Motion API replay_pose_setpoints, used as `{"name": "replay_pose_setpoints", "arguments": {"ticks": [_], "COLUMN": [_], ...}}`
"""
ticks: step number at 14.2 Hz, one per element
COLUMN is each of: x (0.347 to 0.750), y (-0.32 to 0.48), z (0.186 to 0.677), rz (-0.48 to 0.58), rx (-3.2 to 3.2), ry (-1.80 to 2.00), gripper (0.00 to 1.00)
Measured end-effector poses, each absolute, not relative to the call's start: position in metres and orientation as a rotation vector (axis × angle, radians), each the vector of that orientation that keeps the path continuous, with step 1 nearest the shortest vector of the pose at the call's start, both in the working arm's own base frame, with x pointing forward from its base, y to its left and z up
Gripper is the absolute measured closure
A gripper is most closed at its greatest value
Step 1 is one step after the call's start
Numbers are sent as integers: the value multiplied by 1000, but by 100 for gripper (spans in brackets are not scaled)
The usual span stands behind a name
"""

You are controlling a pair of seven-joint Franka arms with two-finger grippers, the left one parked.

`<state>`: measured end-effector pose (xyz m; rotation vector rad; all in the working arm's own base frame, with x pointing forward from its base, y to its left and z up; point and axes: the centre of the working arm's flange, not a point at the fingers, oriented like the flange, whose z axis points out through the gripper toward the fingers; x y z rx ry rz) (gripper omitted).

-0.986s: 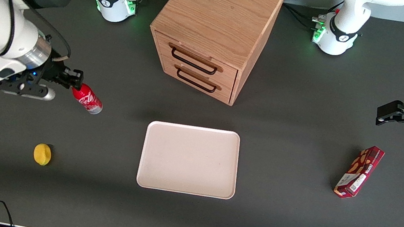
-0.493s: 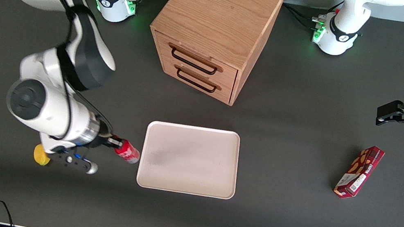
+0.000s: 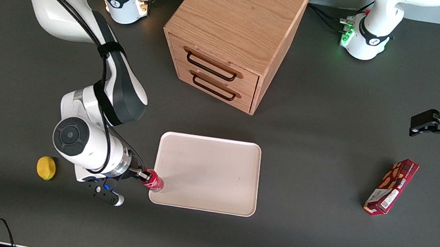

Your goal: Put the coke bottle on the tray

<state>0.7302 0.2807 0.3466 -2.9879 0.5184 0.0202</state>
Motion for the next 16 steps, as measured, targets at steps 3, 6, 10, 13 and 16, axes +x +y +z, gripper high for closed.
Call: {"name": "replay_pose_setpoints", "arguments": {"ticks": [3, 6, 10, 13, 16], "x": [728, 729, 733, 722, 684], "y": [292, 292, 281, 246, 172], "z": [336, 336, 361, 444, 559], "rz": [22, 8, -23, -13, 20], "rx": [-2981, -2984, -3005, -3065, -3152], "ry": [537, 556, 566, 440, 273], "gripper": [69, 62, 19, 0, 0]}}
